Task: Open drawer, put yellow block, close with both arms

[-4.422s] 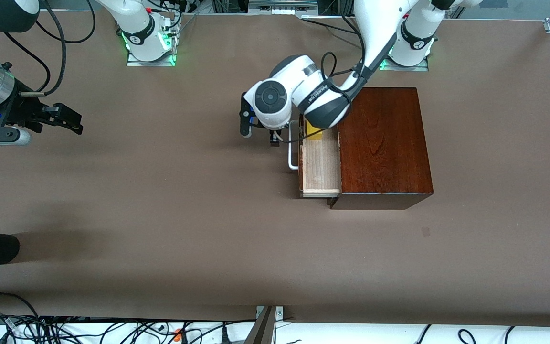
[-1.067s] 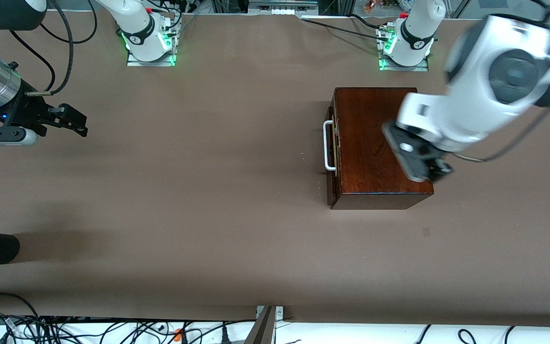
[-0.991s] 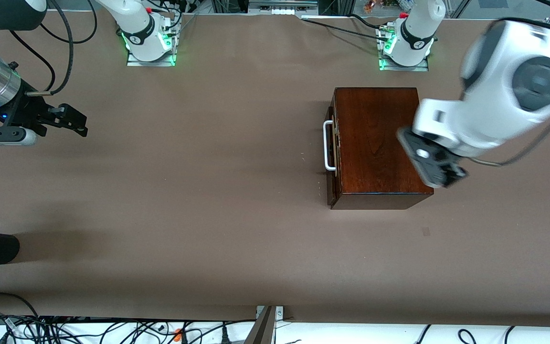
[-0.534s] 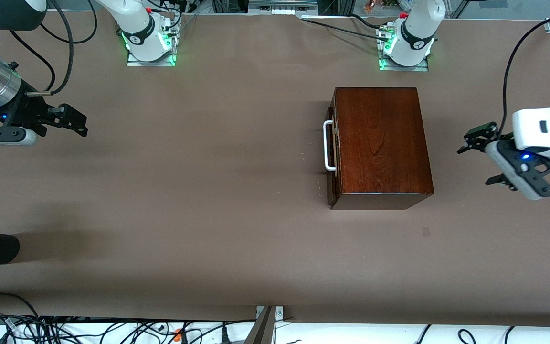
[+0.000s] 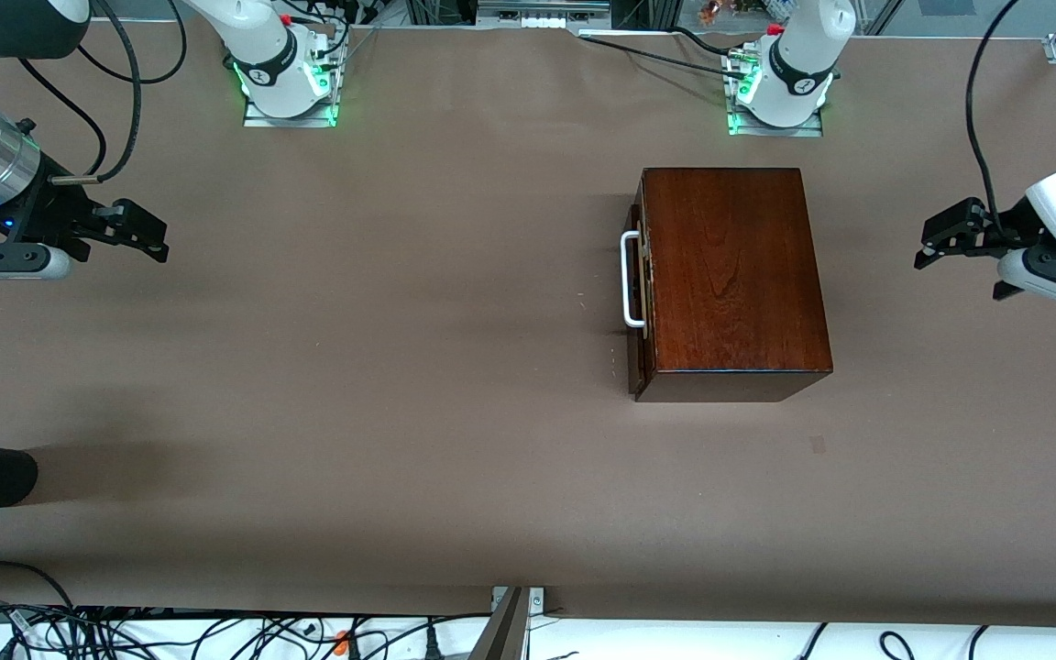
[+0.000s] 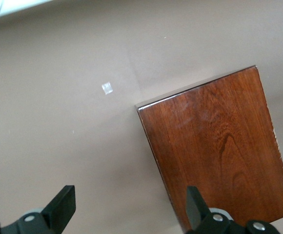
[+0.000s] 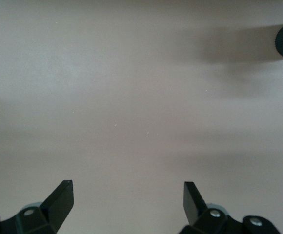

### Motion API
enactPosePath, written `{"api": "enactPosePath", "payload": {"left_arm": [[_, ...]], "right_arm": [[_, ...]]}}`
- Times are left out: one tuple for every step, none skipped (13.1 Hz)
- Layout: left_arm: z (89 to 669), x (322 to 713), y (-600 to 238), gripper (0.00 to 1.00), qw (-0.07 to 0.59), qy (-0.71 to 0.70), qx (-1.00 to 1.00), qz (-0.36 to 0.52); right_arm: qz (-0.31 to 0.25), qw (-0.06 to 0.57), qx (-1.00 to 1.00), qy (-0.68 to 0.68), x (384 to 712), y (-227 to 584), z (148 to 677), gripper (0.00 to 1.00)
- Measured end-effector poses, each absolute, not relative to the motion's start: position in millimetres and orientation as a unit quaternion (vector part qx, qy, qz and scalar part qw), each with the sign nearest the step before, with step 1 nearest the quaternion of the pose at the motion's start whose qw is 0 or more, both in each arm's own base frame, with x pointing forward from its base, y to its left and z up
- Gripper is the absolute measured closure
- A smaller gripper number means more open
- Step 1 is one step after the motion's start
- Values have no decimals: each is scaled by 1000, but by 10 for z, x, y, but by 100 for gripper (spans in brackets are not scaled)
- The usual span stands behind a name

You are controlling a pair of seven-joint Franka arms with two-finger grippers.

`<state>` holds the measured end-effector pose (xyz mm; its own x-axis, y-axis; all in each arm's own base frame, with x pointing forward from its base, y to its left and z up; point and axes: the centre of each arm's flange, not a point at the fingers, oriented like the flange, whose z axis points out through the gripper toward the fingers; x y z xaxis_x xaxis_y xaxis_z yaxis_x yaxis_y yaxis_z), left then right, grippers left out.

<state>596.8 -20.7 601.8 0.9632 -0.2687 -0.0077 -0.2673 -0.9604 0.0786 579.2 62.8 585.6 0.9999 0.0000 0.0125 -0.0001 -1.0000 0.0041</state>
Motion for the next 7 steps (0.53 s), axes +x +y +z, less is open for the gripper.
{"api": "enactPosePath", "payload": {"left_arm": [[6008, 5926, -204, 0, 29, -113, 993, -15], [6002, 5893, -213, 0, 13, -100, 995, -19], [6009, 5871, -255, 0, 0, -93, 995, -20], [6034, 5845, -306, 0, -7, -86, 996, -19], [6068, 5811, -334, 0, -8, -80, 997, -17], [6092, 5780, -304, 0, -8, -73, 997, -15], [6113, 5757, -231, 0, -8, -66, 998, -11]], "right_arm": [[6, 2, 1000, 0, 5792, 628, 5856, 0], [6, 2, 1000, 0, 5792, 628, 5855, 0], [6, 2, 1000, 0, 5792, 628, 5856, 0], [6, 2, 1000, 0, 5792, 628, 5855, 0], [6, 2, 1000, 0, 5791, 628, 5855, 0], [6, 2, 1000, 0, 5791, 628, 5855, 0], [5, 2, 1000, 0, 5790, 628, 5854, 0]]}}
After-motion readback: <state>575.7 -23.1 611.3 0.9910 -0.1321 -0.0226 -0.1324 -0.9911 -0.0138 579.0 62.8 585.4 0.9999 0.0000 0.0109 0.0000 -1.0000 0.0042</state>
